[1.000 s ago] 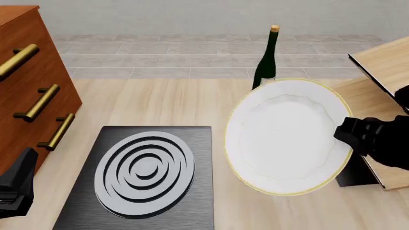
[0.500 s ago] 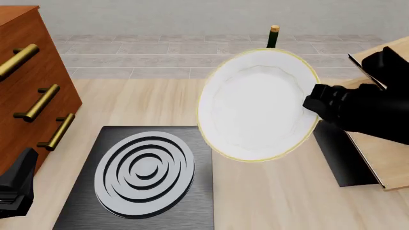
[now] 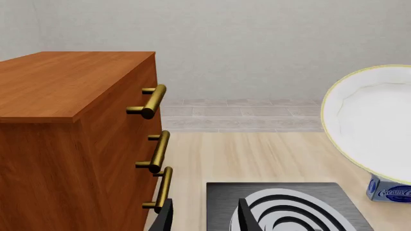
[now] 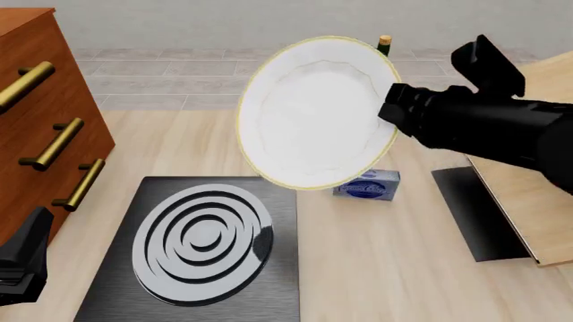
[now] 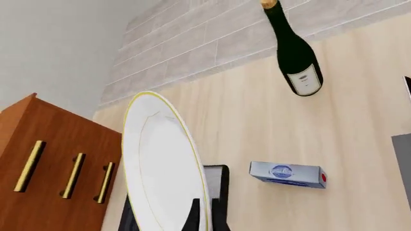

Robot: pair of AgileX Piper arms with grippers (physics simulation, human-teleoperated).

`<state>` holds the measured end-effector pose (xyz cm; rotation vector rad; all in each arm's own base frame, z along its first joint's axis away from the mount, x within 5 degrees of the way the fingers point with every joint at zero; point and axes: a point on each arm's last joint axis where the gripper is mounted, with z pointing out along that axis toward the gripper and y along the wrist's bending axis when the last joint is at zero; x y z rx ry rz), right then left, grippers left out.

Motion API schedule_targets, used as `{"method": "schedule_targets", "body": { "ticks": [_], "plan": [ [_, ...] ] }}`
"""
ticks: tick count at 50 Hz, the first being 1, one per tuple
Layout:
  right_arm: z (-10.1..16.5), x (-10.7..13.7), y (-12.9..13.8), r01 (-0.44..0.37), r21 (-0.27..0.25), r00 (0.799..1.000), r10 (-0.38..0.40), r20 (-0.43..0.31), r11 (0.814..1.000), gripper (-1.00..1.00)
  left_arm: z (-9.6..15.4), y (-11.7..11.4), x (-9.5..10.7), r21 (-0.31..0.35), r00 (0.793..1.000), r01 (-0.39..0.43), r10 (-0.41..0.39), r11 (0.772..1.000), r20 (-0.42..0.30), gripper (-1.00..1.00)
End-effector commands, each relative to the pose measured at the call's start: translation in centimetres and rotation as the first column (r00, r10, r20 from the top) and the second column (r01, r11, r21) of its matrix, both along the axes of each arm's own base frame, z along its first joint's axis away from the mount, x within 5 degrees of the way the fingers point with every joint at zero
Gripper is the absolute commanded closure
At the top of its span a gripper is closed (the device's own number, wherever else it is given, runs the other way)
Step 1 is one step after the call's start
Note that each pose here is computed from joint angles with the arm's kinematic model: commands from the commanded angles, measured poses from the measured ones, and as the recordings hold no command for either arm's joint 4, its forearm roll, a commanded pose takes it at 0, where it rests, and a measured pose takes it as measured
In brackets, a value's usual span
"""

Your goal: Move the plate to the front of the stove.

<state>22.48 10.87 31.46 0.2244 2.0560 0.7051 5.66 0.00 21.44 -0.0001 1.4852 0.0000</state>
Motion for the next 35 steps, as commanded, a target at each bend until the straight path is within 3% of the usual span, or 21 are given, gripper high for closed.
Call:
{"method": "schedule_targets", "body": {
  "ticks": [1,20,35],
  "plan": [
    [0.7,2.0,1.6,-0.006,0.061,1.0,0.004,0.024,0.998,1.0,0.0,0.0,0.0,0.0,1.0,0.0,0.0,1.0,0.0,-1.0],
    [-0.5,7.4,4.1,0.021,0.108,1.0,-0.022,0.007,0.994,1.0,0.0,0.0,0.0,0.0,1.0,0.0,0.0,1.0,0.0,-1.0],
    [-2.7,9.7,6.8,0.001,0.125,1.0,0.003,-0.025,0.992,1.0,0.0,0.0,0.0,0.0,1.0,0.0,0.0,1.0,0.0,-1.0]
  ]
}}
